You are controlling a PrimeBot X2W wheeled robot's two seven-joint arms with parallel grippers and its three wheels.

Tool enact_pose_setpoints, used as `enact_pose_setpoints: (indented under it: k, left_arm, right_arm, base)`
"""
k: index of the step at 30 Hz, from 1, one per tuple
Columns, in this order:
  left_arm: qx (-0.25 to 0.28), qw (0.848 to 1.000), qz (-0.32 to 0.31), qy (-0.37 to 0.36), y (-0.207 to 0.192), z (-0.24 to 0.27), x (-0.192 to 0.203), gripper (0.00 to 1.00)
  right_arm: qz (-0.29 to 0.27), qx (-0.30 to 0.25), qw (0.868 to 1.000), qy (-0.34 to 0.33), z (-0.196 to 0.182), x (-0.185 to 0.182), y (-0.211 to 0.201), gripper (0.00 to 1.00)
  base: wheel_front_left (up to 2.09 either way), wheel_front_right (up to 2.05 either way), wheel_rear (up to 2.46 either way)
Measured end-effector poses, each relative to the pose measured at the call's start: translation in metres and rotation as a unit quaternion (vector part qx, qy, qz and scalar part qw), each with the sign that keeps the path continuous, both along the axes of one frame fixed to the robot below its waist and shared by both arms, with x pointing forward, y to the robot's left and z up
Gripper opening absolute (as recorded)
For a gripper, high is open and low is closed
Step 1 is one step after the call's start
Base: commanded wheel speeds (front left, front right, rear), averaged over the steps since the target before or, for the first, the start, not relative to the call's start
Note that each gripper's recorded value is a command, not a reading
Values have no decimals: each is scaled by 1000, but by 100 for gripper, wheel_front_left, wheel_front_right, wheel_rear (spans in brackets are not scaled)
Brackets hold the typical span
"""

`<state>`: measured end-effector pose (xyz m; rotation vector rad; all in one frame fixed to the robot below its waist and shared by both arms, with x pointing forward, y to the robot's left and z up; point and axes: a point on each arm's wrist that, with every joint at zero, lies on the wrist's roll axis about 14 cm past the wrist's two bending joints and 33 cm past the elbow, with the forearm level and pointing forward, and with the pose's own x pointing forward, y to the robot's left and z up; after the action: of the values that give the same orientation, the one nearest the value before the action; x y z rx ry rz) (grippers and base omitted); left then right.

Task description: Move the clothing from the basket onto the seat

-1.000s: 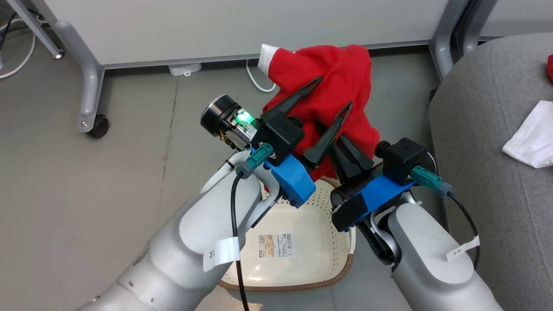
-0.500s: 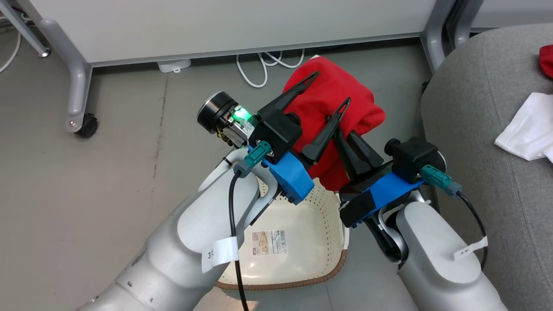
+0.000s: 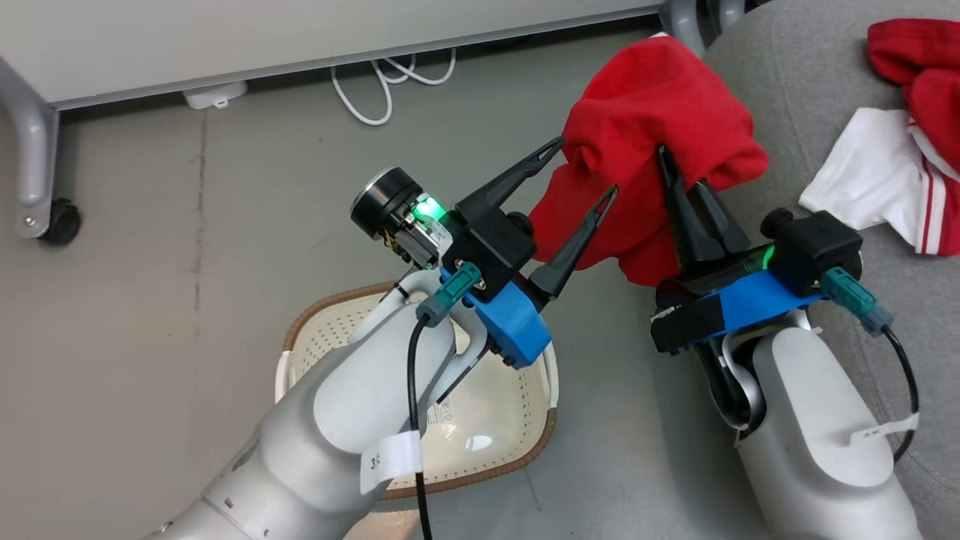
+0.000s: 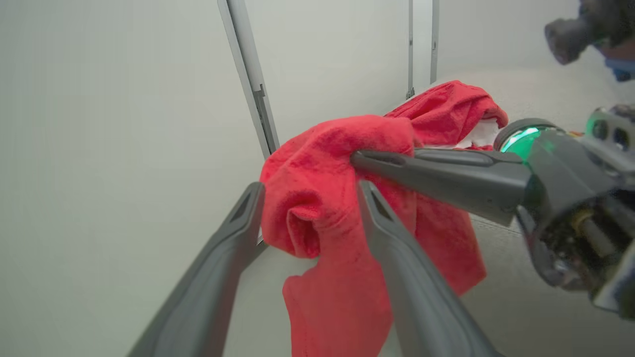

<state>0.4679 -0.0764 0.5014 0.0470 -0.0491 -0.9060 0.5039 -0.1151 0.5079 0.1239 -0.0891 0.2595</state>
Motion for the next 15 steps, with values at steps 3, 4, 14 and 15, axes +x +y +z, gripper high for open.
enact_pose_setpoints:
  k: [3,4,14,15]
  left_arm:
    - [-1,1000,-20,8,-13,-8,-5,100]
    - [-2,999,-34,13,-22,-13,-9,100]
    - [-8,992,-119,32,-73,-31,-38,100]
    - [-9,991,-127,33,-77,-32,-41,100]
  right_arm:
    - [-26,-9,1000,-3,0,-4,-20,0]
    - [-45,-15,999,-5,1,-7,-35,0]
    - [-150,-34,988,-3,3,-42,-113,0]
    - [-160,-36,986,-1,2,-46,-120,0]
  base:
    - [0,0,0]
    - [0,0,0]
    - [0,0,0]
    - [0,0,0]
